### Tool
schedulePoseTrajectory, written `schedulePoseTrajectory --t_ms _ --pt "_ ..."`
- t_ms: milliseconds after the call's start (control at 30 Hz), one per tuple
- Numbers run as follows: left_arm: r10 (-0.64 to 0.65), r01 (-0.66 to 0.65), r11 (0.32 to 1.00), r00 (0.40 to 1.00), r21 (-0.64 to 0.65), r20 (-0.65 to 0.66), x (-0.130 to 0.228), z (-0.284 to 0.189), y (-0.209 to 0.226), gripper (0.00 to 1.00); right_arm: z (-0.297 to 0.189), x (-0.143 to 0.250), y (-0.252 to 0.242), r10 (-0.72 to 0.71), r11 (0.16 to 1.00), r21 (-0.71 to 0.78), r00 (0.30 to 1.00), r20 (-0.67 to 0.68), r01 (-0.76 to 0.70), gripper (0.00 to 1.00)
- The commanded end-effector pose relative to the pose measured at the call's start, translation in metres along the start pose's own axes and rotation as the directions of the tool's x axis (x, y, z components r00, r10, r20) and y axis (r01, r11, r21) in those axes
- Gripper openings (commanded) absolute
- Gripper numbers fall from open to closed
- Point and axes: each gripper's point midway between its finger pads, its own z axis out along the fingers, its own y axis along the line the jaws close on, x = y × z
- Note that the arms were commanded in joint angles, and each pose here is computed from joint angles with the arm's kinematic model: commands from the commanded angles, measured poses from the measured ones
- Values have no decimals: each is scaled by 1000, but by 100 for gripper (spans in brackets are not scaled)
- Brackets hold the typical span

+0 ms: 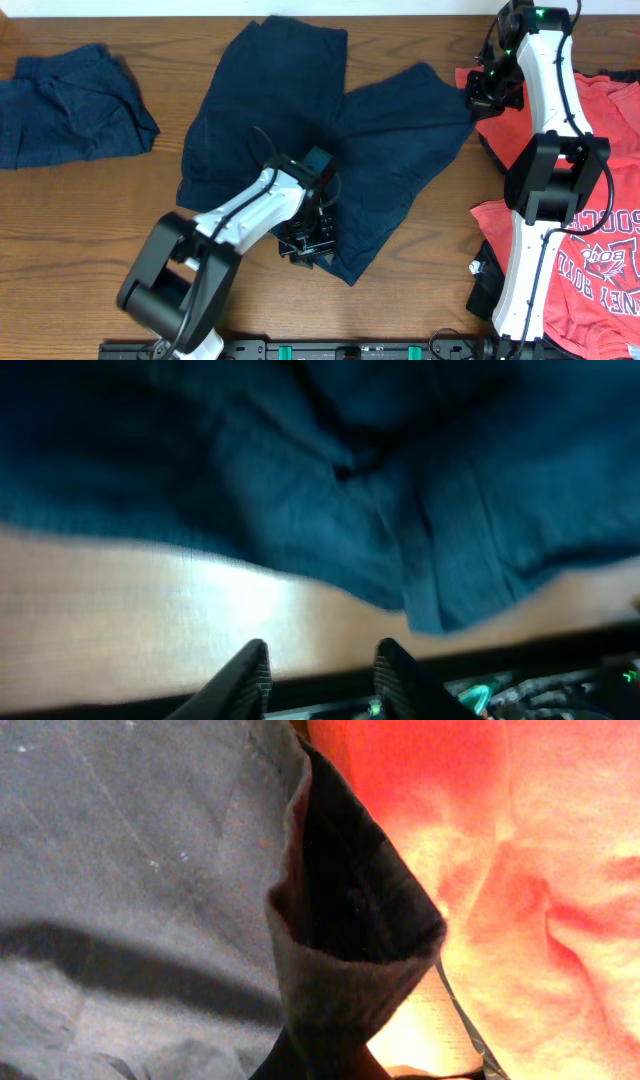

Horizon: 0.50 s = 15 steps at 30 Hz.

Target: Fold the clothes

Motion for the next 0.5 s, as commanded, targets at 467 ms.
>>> schedulePoseTrajectory --t_ms 467 --pt "-201 200 978 979 64 16 -63 5 43 6 -1 17 30 -74 997 28 996 -41 75 1"
